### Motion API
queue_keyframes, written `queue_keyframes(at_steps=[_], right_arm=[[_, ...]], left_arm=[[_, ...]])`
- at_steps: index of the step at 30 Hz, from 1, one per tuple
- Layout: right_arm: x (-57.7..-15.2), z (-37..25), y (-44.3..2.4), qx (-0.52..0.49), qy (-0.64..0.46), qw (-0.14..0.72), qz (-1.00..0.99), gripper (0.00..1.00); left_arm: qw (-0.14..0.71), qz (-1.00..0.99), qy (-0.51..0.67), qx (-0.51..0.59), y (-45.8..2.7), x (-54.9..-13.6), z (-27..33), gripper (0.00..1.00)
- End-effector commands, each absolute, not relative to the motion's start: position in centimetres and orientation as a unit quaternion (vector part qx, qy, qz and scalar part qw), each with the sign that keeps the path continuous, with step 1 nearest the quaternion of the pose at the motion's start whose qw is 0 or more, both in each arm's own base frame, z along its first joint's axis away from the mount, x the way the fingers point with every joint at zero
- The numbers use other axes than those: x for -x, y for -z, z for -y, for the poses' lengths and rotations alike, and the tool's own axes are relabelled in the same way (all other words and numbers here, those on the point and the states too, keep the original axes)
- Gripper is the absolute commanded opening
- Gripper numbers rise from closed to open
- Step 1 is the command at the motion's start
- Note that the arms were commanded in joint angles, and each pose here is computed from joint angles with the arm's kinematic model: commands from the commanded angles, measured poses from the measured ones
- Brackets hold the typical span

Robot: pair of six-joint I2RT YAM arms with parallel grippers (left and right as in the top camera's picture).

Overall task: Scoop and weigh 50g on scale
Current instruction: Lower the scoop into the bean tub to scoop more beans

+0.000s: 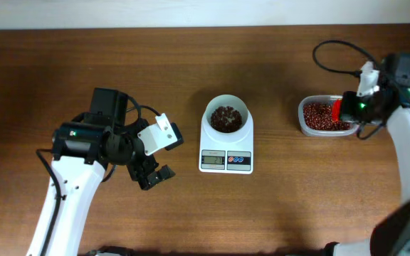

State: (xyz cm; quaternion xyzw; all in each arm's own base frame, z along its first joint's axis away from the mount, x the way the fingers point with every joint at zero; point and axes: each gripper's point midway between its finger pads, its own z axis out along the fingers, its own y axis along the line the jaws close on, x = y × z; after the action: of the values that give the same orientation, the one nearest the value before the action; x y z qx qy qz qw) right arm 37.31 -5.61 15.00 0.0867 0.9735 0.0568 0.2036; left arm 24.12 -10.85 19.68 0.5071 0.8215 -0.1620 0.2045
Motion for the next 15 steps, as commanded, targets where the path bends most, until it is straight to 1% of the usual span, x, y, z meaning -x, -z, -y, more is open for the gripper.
queue_keyframes(at_steps=[1,4,8,11,15], right_arm=[[-38.7,4.6,-11.5,-0.078,-0.106,0.175,-0.976,0.04],[-39.0,3.3,-9.2,-0.076,-0.147,0.147,-0.975,0.04],[-39.0,1.6,-8.8,-0.073,-0.204,0.136,-0.967,0.04],[-38.9,1.9,-8.3,-0.084,-0.207,0.128,-0.966,0.04],[-39.0,2.3,-9.3,-0.106,-0.262,0.141,-0.949,0.04]], left_arm=[[0.215,-0.815,0.166,-0.511,-20.3,-24.4,11.1,0.99],[0.215,-0.815,0.166,-0.511,-20.3,-24.4,11.1,0.99],[0.215,-0.815,0.165,-0.511,-20.3,-24.4,11.1,0.99],[0.215,-0.815,0.166,-0.511,-20.3,-24.4,11.1,0.99],[0.214,-0.816,0.166,-0.511,-20.2,-24.4,11.1,0.99]])
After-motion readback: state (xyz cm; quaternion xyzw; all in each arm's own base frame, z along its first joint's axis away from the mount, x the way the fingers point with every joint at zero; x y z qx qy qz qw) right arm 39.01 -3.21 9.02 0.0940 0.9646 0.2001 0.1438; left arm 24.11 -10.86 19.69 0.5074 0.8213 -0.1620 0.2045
